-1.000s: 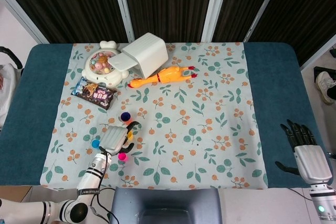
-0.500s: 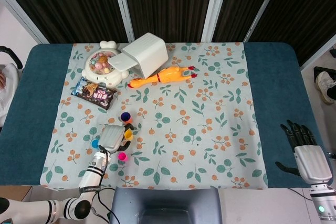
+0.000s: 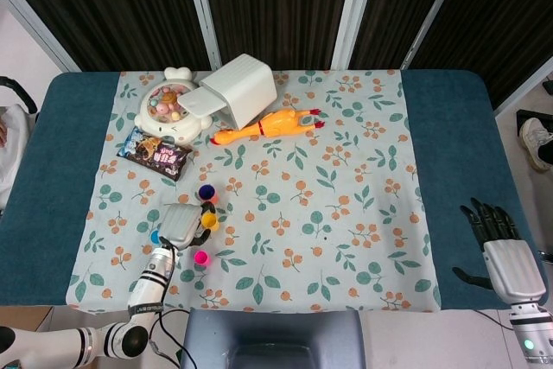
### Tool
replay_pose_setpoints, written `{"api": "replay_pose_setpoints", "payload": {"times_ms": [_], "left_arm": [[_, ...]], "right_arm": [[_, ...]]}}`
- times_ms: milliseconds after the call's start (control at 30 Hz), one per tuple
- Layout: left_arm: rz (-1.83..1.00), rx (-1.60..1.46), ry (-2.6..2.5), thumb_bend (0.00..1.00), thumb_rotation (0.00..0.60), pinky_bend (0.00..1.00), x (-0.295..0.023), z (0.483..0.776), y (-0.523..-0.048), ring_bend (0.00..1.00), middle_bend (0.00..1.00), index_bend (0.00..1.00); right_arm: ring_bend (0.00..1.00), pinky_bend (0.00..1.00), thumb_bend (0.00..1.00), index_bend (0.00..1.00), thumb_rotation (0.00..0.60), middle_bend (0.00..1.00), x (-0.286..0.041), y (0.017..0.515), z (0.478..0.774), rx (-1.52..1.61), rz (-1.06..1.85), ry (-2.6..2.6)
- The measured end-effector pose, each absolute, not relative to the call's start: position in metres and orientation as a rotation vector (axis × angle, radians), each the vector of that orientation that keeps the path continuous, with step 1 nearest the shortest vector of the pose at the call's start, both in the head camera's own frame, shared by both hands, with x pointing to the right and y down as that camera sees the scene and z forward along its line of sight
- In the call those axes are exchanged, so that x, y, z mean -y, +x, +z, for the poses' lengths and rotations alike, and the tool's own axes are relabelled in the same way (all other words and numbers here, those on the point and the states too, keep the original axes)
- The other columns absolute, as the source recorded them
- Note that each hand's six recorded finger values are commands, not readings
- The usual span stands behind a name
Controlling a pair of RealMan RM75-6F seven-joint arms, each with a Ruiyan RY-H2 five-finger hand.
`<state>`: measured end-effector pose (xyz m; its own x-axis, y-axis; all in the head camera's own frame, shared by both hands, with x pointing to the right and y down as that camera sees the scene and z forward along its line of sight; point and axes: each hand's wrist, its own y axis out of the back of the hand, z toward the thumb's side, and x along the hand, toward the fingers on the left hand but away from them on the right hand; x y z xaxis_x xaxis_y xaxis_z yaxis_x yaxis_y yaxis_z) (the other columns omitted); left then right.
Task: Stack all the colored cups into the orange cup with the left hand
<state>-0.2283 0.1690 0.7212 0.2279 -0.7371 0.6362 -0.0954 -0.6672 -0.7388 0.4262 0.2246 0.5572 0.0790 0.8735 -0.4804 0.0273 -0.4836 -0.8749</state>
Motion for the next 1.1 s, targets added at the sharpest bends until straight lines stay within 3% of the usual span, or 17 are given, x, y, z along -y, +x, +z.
{"api": "replay_pose_setpoints", "payload": {"times_ms": [367, 700, 1100], "left_arm": [[-1.45, -0.818, -1.941, 0.34, 0.6, 1.0, -0.159, 0.717, -0.229, 1.0, 1.0, 0.52], [-1.409, -0.999, -1.855, 0.34, 0.6, 1.0, -0.1, 0.678, -0.24, 1.0, 1.0, 0.52], [-1.482, -0.957, -1.85, 0.35, 0.6, 1.0, -0.099, 0.692, -0.245, 1.0, 1.0, 0.51]], "right_arm": [[0.0, 0.0, 0.21, 0.0, 0.6, 0.0, -0.225, 0.426, 0.557, 0.907, 1.492, -1.638], [0.0, 0.0, 0.21, 0.0, 0.6, 0.0, -0.224, 0.428, 0.555, 0.92, 1.491, -1.638], [0.0, 0.0, 0.2, 0.0, 0.6, 0.0, -0.223, 0.428, 0.557, 0.914, 1.498, -1.629]]}}
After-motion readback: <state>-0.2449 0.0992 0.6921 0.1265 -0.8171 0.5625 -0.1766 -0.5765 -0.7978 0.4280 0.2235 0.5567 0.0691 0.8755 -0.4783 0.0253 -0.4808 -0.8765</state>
